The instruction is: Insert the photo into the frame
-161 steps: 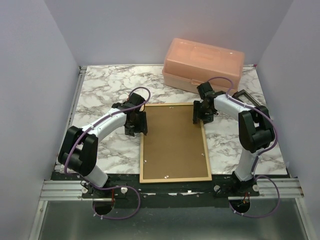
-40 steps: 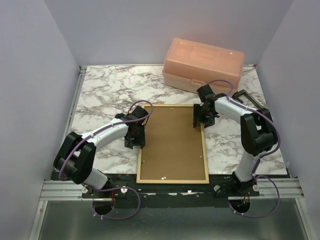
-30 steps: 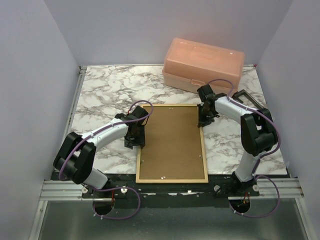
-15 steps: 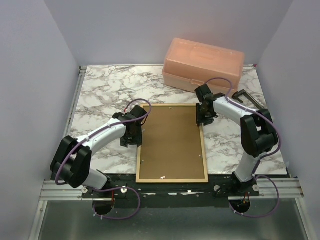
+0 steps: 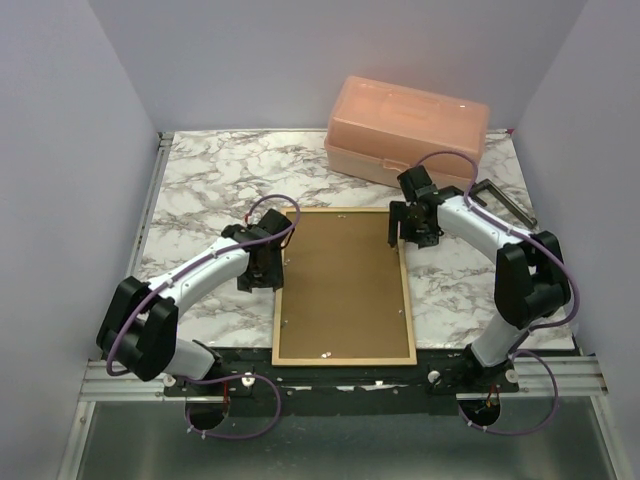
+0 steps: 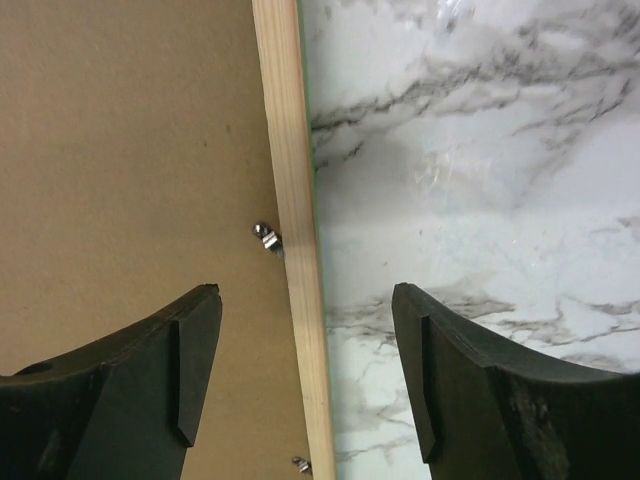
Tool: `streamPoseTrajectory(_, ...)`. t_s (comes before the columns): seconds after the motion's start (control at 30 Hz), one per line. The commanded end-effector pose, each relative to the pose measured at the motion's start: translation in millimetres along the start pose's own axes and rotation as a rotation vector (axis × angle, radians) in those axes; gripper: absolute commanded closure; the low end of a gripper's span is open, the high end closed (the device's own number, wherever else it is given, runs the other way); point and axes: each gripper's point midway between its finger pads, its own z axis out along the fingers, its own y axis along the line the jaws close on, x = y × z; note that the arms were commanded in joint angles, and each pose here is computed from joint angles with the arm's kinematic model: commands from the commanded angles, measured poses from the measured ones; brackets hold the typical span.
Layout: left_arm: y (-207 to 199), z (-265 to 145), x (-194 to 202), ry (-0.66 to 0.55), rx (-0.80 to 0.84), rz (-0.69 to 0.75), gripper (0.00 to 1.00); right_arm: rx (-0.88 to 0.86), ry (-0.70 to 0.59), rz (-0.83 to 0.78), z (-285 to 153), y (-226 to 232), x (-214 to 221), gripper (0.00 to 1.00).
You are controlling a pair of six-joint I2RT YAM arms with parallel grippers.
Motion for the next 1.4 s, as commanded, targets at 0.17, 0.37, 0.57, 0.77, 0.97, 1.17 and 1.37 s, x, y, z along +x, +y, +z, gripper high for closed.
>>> streamPoseTrajectory(0.17,-53.5,20.1,25.4,0.140,0.305,-0.026,0.41,-0.142,0.165,0.063,5.4,18.1,56.3,0.22)
streamPoseTrajectory(0.37,-66.8,30.8,43.8,0.221,0.380,-0.045,0.42,-0.221,0.187,0.042,15.7,39.0,46.1,0.22)
streamPoseTrajectory(0.57,-80.5,26.8,58.2,0.264,0.474,-0.063,0.45,-0.261,0.221,-0.044,34.9,82.4,27.8,0.22)
streamPoseTrajectory(0.77,-90.4,16.3,70.5,0.290,0.529,-0.098,0.45,-0.310,0.226,-0.070,51.8,125.9,4.1,0.22)
streamPoseTrajectory(0.97,-130.3,-7.5,88.6,0.347,0.663,-0.119,0.46,-0.353,0.212,-0.160,54.2,187.6,-23.8,0.22)
streamPoseTrajectory(1.17,-176.9,-33.5,109.4,0.394,0.707,-0.004,0.45,-0.265,0.148,-0.201,58.1,183.6,-37.9,0.13)
streamPoseTrajectory(1.37,-195.5,-57.2,132.0,0.442,0.772,0.087,0.39,-0.079,0.044,-0.207,37.1,139.0,-50.3,0.00)
